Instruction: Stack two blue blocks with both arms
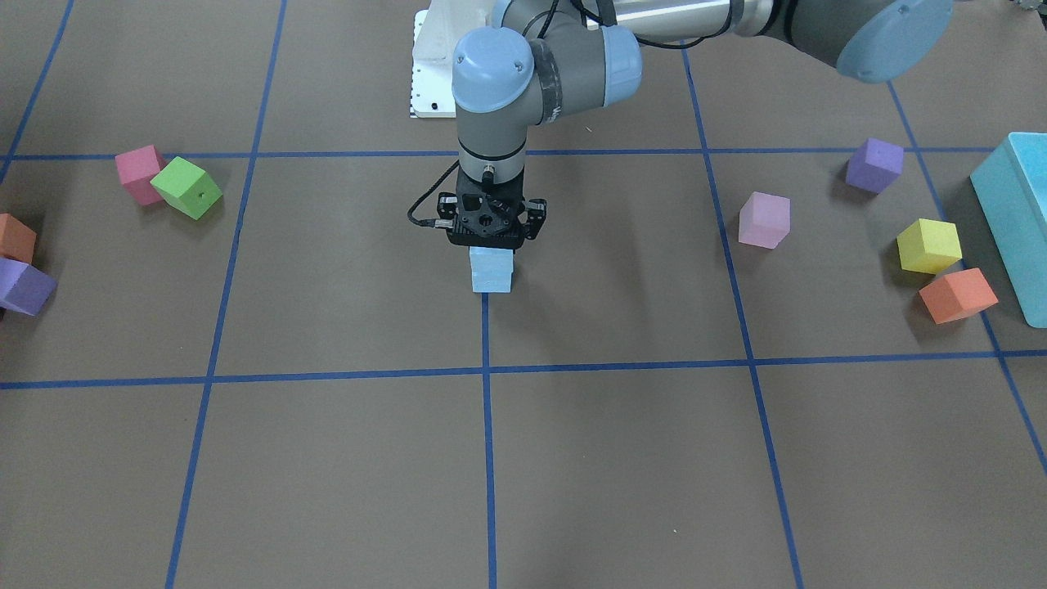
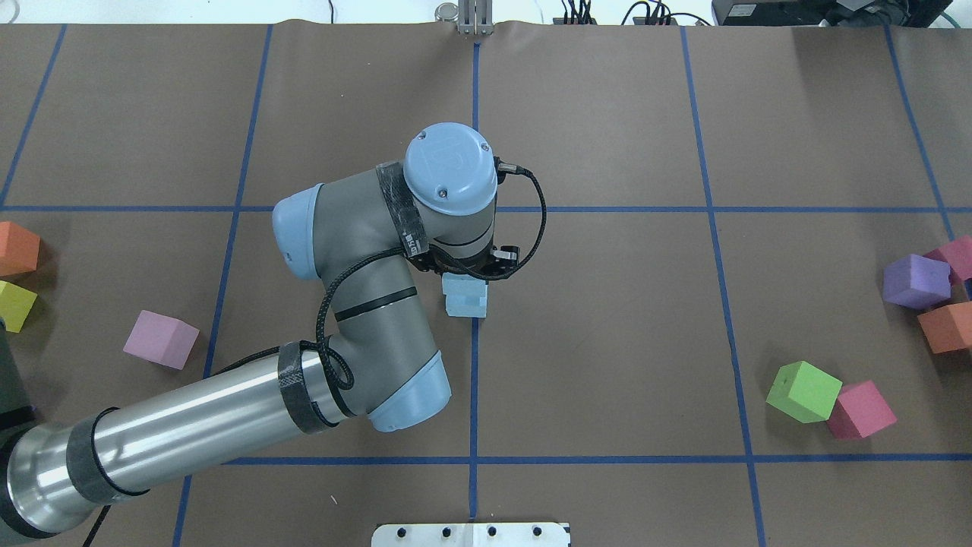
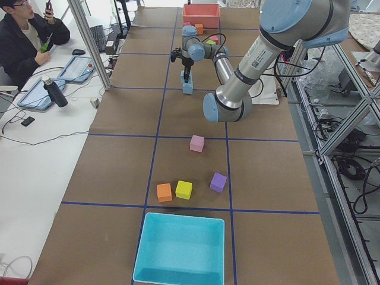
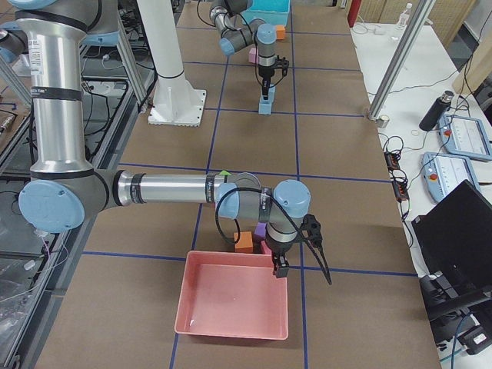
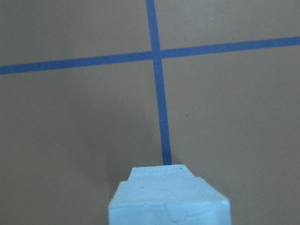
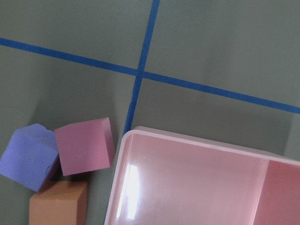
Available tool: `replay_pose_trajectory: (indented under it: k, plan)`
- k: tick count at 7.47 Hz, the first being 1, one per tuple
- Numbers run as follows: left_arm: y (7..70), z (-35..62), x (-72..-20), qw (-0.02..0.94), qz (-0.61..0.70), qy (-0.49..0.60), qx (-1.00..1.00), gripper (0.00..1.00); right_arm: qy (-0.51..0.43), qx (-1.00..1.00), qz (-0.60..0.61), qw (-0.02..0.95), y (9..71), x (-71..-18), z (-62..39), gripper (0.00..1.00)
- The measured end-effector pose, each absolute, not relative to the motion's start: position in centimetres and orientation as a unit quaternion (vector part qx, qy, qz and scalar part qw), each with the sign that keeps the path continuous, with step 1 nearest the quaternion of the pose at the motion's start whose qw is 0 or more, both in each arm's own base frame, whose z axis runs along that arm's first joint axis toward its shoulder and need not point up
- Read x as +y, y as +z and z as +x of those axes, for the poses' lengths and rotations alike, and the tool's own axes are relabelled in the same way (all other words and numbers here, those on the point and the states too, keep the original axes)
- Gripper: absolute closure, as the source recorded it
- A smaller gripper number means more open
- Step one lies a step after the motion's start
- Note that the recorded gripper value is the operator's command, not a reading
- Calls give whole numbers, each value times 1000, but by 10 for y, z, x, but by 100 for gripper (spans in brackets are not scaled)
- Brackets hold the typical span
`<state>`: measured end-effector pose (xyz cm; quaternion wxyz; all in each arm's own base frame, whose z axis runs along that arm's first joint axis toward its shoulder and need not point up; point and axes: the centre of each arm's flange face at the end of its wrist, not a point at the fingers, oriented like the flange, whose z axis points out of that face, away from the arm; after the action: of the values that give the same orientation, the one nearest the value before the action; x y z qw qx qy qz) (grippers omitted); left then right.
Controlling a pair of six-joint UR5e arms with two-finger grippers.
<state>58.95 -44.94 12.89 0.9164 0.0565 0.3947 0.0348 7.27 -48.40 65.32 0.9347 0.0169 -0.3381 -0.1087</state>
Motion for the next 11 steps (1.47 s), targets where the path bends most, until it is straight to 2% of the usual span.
replay_pose_trajectory:
  k: [1, 2, 3, 5, 6, 7, 11]
  plan:
    - [130, 590, -449, 917, 56, 36, 394, 67, -109, -338, 17, 935, 653, -484, 73, 0]
    - [131, 591, -449, 917, 56, 36, 394, 56, -109, -338, 17, 935, 653, -484, 73, 0]
    - [132, 592, -448, 917, 56, 37, 394, 41, -109, -338, 17, 935, 653, -484, 73, 0]
    - [134, 596, -447, 917, 55, 38, 393, 22, -109, -338, 17, 935, 653, -484, 73, 0]
    - [137, 599, -447, 917, 55, 39, 394, 8, -109, -338, 17, 935, 654, -484, 73, 0]
    - [139, 603, -446, 916, 55, 41, 396, 3, -109, -338, 16, 935, 654, -484, 72, 0]
    - [112, 572, -446, 905, 69, 35, 417, 3, -109, -338, 17, 935, 653, -484, 73, 0]
